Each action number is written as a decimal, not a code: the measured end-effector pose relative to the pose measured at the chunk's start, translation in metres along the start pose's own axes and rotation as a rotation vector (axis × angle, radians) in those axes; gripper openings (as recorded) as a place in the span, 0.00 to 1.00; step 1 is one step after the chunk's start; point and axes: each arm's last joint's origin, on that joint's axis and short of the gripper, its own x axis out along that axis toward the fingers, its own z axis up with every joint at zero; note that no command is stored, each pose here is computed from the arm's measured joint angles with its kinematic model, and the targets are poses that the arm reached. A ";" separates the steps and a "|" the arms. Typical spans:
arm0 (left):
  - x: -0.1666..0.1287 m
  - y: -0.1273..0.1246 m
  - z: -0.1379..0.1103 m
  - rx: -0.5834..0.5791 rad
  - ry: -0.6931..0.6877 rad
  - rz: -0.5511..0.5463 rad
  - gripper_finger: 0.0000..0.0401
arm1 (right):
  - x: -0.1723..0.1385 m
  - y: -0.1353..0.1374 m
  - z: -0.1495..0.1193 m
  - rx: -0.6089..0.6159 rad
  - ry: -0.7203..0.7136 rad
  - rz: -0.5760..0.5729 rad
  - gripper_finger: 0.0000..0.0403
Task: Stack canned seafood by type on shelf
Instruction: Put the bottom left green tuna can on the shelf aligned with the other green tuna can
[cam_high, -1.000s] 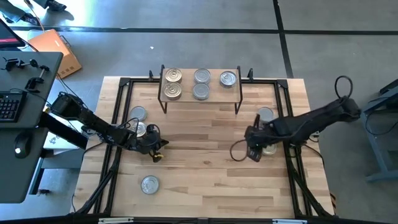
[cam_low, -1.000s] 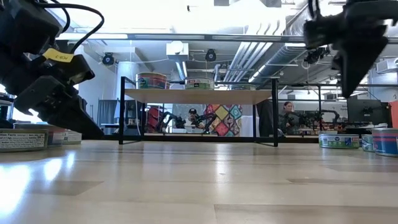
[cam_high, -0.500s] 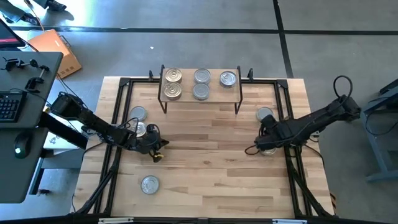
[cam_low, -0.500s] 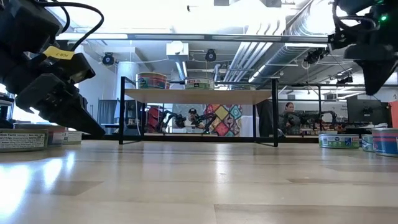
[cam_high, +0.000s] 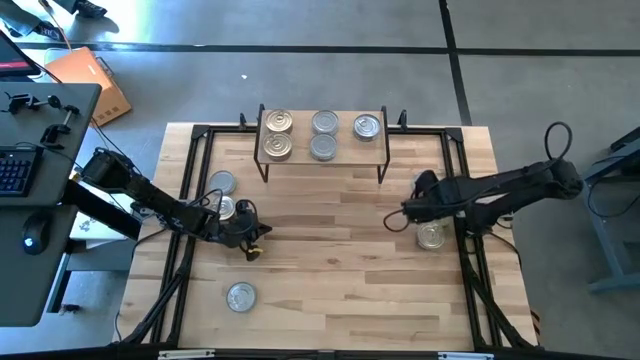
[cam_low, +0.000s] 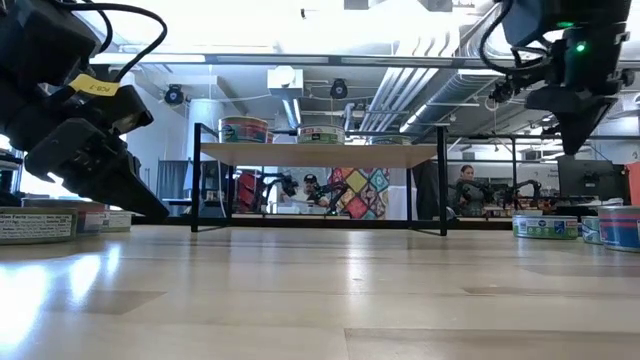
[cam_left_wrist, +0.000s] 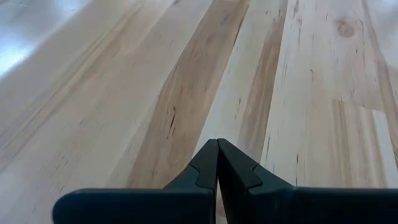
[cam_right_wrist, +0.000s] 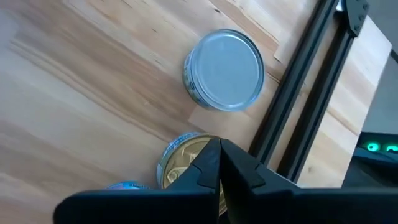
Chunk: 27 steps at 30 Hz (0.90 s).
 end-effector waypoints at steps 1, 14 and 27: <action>0.000 0.000 0.000 0.001 0.000 -0.002 0.00 | 0.001 0.000 0.002 -0.005 -0.001 0.006 0.00; -0.002 -0.003 -0.002 0.022 -0.004 -0.011 0.00 | 0.002 0.007 0.007 -0.131 -0.014 0.083 0.00; -0.013 -0.019 0.015 0.124 0.079 -0.114 0.00 | 0.043 0.042 -0.006 -0.174 -0.098 0.388 0.00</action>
